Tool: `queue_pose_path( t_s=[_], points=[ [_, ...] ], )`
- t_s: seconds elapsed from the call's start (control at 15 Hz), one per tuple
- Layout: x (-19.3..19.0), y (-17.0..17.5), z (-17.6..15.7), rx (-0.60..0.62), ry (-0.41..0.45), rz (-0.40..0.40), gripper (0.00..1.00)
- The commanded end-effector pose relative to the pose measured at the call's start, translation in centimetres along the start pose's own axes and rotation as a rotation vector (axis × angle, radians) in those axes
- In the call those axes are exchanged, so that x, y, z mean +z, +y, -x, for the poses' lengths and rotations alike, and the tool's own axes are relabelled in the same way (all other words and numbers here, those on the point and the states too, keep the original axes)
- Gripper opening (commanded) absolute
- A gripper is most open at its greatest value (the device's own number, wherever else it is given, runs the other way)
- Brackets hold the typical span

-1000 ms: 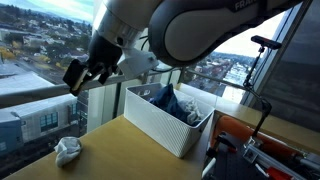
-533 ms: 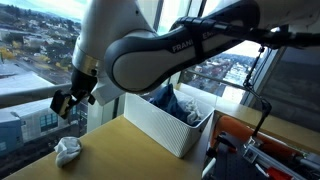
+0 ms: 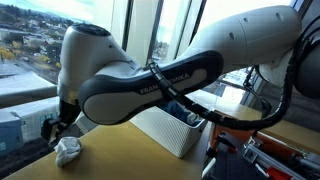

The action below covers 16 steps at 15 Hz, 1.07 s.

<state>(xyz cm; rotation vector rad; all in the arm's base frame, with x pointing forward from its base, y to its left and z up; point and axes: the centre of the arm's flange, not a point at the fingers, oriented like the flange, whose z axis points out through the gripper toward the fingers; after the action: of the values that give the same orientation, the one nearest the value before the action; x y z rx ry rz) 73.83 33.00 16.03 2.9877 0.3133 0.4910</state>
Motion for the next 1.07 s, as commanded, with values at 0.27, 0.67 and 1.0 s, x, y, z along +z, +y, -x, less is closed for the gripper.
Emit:
queue_pose_path(
  t_s=[0.27, 0.67, 1.0],
  points=[
    [7.6, -5.9, -2.8, -0.007, -0.108, 0.001, 1.00],
    [6.0, -3.9, -1.9, 0.031, -0.120, 0.014, 0.43],
    [0.7, 0.7, -2.3, 0.085, -0.108, 0.024, 0.05]
  ],
)
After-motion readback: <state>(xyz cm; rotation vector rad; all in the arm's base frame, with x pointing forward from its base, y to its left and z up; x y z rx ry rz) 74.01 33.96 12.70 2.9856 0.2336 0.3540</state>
